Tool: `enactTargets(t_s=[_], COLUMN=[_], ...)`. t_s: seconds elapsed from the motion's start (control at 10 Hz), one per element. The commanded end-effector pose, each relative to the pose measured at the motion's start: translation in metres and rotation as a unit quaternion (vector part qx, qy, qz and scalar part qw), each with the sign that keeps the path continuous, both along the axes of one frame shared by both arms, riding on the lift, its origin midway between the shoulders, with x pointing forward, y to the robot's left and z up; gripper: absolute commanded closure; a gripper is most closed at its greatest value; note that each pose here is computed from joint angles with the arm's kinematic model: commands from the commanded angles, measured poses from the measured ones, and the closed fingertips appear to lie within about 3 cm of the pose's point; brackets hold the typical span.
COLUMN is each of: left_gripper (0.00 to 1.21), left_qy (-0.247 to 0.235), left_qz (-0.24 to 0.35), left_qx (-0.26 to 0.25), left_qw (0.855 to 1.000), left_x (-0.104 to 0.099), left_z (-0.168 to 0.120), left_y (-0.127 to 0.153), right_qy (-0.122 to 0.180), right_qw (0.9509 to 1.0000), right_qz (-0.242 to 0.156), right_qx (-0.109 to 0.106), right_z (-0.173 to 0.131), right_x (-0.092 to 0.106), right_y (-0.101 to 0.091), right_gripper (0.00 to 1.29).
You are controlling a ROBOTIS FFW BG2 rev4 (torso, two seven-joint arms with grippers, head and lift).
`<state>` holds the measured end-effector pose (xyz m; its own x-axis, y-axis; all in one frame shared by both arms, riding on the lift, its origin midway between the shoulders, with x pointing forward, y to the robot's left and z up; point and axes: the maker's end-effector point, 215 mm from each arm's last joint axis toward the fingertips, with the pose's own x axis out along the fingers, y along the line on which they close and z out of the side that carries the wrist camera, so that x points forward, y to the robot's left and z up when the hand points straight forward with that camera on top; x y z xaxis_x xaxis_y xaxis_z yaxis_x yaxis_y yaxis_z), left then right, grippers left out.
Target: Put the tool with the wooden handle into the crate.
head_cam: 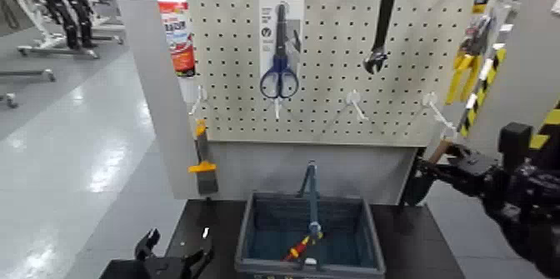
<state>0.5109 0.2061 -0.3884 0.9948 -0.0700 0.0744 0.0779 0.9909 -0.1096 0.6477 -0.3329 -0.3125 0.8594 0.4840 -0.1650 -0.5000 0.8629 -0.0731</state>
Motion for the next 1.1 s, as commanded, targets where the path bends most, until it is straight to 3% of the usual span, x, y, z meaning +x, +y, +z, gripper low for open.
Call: enactTargets(t_s=[0.1, 0.2, 1.1], left_gripper=[0.11, 0.11, 0.11], left_qy=[0.000, 0.000, -0.001], left_qz=[0.001, 0.001, 0.002], left_qx=[-0.001, -0.001, 0.001], left_qw=[1.000, 1.000, 1.000], left_x=[-0.001, -0.001, -0.003], left_z=[-0.001, -0.001, -0.001], left_y=[0.001, 0.001, 0.003], right_qy=[-0.001, -0.001, -0.016], right_qw=[1.0000, 1.0000, 0.9998], right_qz=[0.000, 0.002, 0.001], right_qx=[0.001, 0.001, 0.015], right_z=[0.001, 0.001, 0.011], right_x=[0.001, 0.001, -0.009], right_y=[0.003, 0.006, 0.008], right_gripper=[1.04, 1.15, 1.16])
